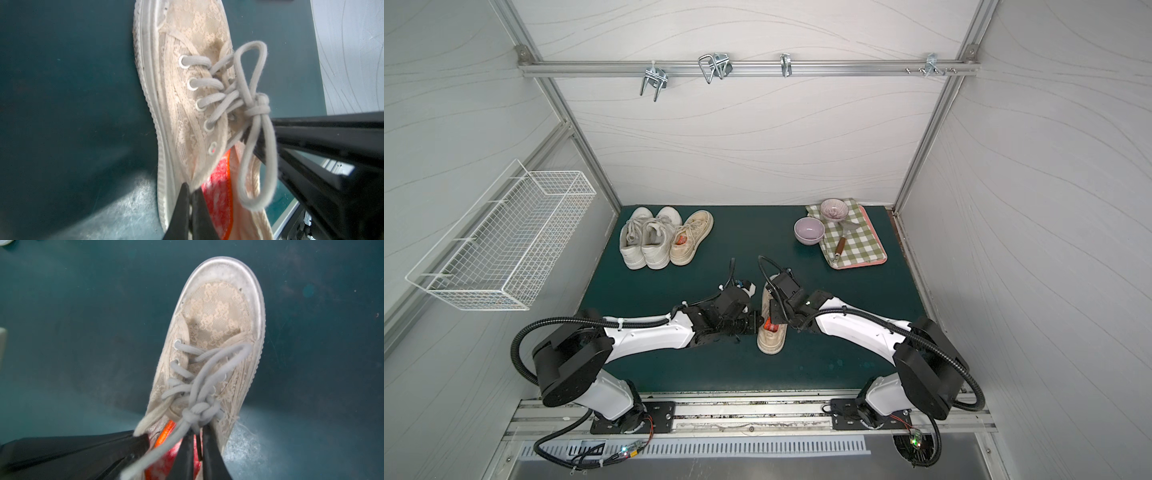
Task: Remove the insole from the shoe
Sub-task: Untie the shoelace on the shoe.
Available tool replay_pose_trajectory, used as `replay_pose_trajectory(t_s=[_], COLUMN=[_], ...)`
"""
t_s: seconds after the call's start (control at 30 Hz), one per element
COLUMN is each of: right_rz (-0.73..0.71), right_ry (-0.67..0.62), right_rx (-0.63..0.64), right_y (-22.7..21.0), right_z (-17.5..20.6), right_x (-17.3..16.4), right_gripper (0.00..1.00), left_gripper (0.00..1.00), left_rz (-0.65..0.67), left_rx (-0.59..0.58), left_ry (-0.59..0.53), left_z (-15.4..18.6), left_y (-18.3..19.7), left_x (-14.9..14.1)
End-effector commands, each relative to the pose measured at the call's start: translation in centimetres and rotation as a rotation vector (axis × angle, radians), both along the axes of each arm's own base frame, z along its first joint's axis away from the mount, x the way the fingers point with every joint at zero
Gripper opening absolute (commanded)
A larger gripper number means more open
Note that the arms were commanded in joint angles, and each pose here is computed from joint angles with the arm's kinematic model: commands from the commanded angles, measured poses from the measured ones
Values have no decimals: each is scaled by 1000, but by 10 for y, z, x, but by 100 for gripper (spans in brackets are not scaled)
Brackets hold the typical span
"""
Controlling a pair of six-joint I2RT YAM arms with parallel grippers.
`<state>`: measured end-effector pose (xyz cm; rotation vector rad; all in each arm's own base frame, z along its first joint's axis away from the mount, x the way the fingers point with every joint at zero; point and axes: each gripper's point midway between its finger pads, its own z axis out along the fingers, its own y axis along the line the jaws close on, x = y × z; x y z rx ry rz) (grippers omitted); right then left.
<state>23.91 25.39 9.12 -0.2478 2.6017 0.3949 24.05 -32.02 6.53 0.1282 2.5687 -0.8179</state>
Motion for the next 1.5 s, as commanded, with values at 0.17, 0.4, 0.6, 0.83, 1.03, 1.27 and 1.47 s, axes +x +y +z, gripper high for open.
replay_pose_trajectory(t_s=[0.17, 0.4, 0.6, 0.83, 1.03, 1.27, 1.47], right_rz=[8, 3, -8, -25, -66, -139, -188], right_ry=[-18, -38, -38, -67, -143, -187, -198], right_rx=[11, 29, 31, 57, 27, 23, 51], right_y=[-5, -17, -29, -38, -61, -91, -105], right_z=[17, 29, 31, 46, 67, 89, 100], right_x=[-10, -19, -27, -31, -29, -20, -11], right_gripper=[2, 2, 2, 0, 0, 0, 0], left_gripper=[0, 0, 0, 0, 0, 0, 0], left_rz=[63, 138, 195, 239, 261, 244, 227], left_rx=[-3, 42, 82, 111, 118, 105, 90], left_ry=[-51, -33, -31, -23, -31, -18, -12], left_z=[19, 11, 7, 4, 4, 2, 3], left_y=[0, 19, 36, 51, 59, 55, 50], left_x=[15, 25, 30, 34, 35, 33, 32])
